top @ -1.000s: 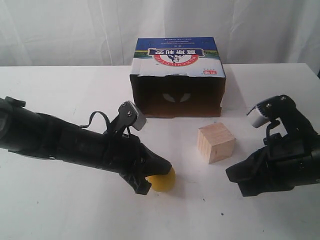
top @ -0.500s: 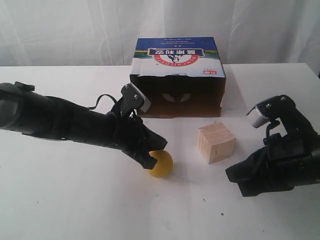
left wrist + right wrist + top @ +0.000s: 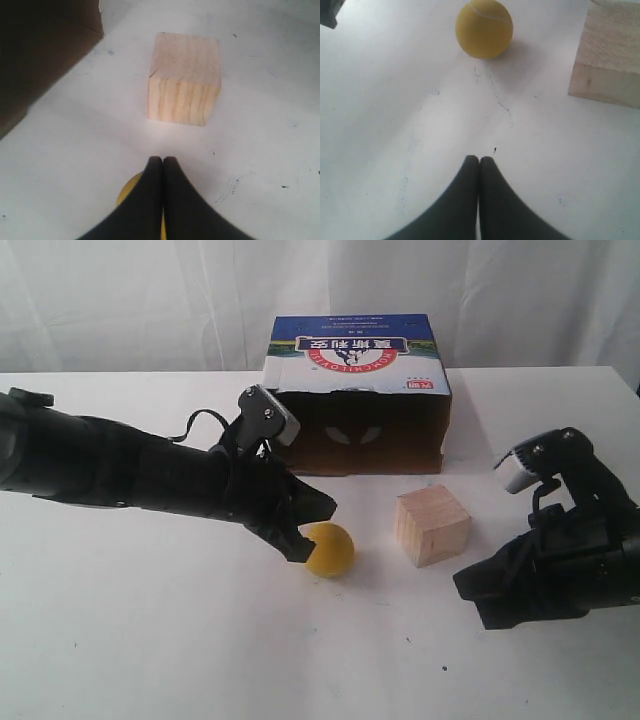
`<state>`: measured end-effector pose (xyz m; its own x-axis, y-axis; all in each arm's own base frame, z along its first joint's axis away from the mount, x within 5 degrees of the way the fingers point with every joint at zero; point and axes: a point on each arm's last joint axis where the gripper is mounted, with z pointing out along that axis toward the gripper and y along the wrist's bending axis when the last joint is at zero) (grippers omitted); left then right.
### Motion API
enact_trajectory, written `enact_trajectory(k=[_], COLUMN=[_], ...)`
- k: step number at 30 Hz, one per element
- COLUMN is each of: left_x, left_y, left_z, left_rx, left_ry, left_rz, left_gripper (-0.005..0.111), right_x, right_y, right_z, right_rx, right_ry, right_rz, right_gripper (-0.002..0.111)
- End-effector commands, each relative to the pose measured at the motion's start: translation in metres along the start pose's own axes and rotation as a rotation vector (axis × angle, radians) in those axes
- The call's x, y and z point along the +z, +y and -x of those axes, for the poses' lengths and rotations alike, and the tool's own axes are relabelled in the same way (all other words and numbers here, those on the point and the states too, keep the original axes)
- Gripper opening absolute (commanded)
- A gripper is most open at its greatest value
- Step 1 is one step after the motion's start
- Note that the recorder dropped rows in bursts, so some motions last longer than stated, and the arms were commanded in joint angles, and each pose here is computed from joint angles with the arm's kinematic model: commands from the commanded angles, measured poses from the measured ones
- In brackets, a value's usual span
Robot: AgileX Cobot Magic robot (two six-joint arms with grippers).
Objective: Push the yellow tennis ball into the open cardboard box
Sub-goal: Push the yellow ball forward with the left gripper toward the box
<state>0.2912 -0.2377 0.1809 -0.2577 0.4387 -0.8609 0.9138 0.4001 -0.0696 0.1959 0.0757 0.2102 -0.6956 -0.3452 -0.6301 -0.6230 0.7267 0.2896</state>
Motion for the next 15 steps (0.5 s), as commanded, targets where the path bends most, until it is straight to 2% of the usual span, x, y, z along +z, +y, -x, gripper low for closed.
enact_trajectory(k=[1, 4, 8, 15], left_x=[0.006, 0.015, 0.029, 0.056], left_y=[-0.003, -0.007, 0.005, 0.021], left_z=[-0.002, -0.008, -0.014, -0.018], left_rx=[0.119, 0.111, 0.106, 0.106], left_ry=[-0.026, -0.058, -0.014, -0.01], left_rz=[-0.045, -0.136, -0.091, -0.085], left_gripper=[0.0, 0.0, 0.0, 0.0], right_x=[0.0, 0.0, 0.0, 0.0], right_y=[-0.001, -0.001, 0.001, 0.007], right_z=[0.002, 0.002, 0.001, -0.001], right_rx=[0.0, 0.0, 0.0, 0.01], right_ry=[-0.006, -0.006, 0.0, 0.026], right_rz=[-0.004, -0.004, 0.012, 0.077], right_gripper=[0.0, 0.0, 0.0, 0.0])
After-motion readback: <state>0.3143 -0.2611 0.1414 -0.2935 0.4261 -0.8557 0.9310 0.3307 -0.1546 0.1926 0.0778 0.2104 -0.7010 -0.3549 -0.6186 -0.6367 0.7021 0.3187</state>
